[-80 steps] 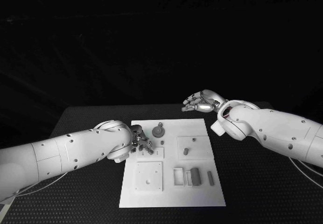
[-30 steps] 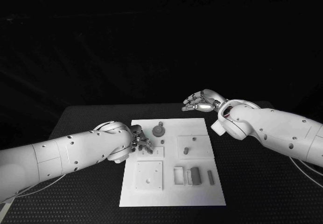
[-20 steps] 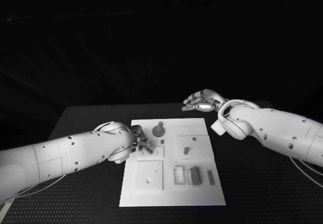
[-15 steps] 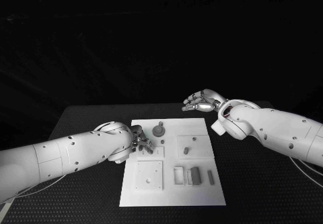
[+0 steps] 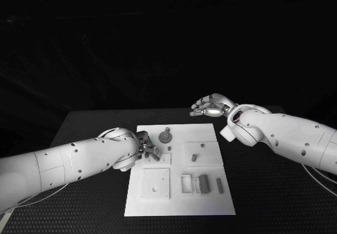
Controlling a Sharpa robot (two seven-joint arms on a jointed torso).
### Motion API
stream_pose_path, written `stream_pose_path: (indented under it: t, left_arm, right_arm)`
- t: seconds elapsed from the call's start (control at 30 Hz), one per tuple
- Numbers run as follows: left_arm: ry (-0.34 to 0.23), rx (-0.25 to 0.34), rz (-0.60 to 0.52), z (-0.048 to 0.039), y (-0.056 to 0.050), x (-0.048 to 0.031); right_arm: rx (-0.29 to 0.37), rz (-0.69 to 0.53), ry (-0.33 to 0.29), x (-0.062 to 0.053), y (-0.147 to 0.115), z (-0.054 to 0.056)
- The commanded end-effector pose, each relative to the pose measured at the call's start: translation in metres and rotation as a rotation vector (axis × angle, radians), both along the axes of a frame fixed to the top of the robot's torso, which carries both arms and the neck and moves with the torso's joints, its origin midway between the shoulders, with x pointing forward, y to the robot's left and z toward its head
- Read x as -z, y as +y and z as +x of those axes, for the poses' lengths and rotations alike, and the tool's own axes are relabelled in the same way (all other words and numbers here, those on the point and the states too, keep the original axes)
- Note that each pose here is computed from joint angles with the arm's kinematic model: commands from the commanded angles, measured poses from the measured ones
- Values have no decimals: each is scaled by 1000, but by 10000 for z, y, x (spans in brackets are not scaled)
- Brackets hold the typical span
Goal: Assemble the parts on the task board
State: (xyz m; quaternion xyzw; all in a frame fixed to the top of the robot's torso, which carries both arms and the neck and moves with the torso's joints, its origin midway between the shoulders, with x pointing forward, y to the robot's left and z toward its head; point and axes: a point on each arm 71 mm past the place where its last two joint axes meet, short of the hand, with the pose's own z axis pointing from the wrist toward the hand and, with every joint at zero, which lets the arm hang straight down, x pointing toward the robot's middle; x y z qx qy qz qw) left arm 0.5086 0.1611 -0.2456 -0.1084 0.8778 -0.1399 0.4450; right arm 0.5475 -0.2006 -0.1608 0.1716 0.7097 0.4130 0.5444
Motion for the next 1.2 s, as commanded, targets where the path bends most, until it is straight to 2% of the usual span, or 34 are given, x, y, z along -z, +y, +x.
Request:
stream_pose_path:
  t: [0.03,1.2]
  left_arm:
    - [-23,3,-17,-2,-15,-15]
    - [-21,0,-29,-13,2,7]
  right_arm:
    - [-13,-2,1,4,10,-5]
    - [-13,-2,5,16,-2,-8]
